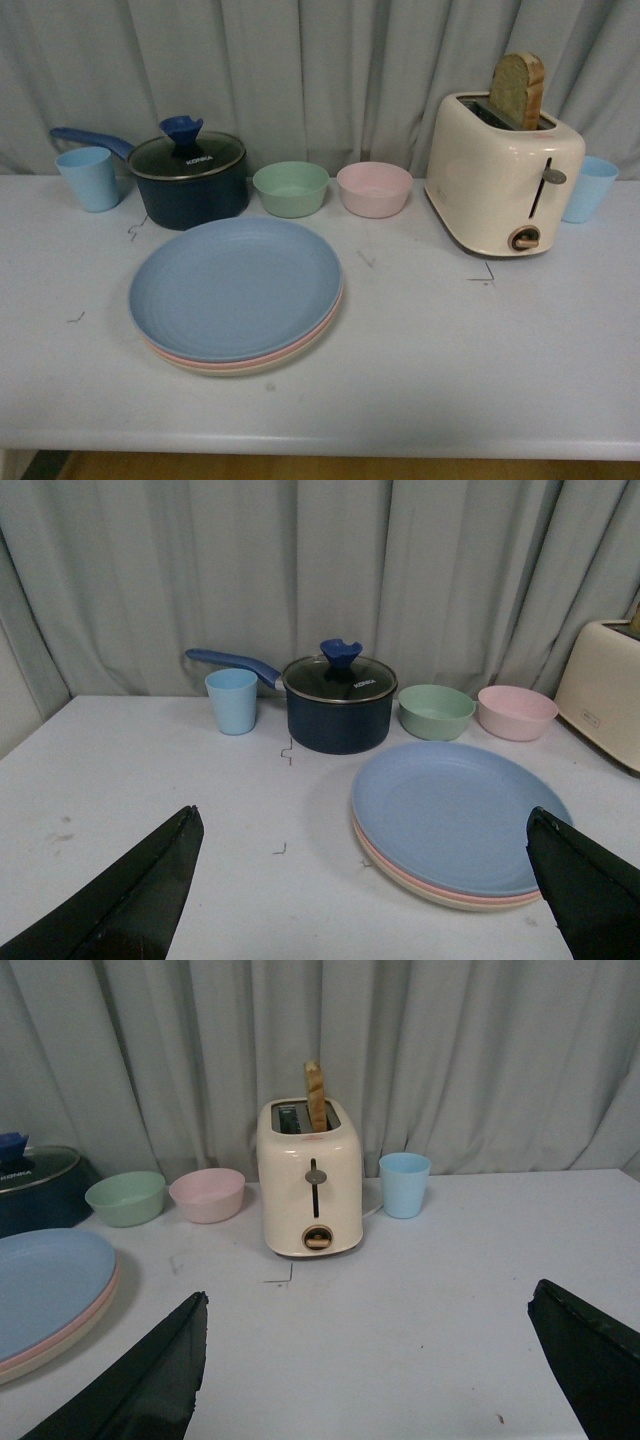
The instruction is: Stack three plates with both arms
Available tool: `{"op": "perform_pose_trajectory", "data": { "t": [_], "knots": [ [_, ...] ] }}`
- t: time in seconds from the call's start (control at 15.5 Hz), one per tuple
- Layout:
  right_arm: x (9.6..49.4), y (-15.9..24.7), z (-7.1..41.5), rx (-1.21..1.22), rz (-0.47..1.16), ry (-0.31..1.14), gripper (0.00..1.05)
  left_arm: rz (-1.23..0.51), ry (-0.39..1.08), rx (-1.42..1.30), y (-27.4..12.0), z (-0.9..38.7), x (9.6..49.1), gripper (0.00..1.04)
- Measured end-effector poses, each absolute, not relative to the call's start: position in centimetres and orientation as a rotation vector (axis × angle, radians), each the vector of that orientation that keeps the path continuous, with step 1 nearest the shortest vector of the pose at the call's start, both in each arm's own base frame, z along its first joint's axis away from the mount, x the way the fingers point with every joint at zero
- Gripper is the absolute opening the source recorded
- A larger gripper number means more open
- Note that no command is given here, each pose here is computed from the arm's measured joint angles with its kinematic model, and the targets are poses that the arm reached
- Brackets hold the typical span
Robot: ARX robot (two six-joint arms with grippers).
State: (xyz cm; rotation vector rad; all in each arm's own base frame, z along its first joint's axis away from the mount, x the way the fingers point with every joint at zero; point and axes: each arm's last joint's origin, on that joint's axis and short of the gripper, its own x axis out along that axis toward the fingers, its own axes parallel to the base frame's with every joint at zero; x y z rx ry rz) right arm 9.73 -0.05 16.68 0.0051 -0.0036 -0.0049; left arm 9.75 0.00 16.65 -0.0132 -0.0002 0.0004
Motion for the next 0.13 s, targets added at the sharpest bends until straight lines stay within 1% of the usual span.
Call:
{"op": "perform_pose_trajectory", "data": {
  "t": [0.13],
  "knots": [
    [9.73,-0.05,16.68,0.005,-0.005,-0.004,0.98,0.0,0.0,-0.013,0.0,16.65,9.75,0.98]
  ]
}}
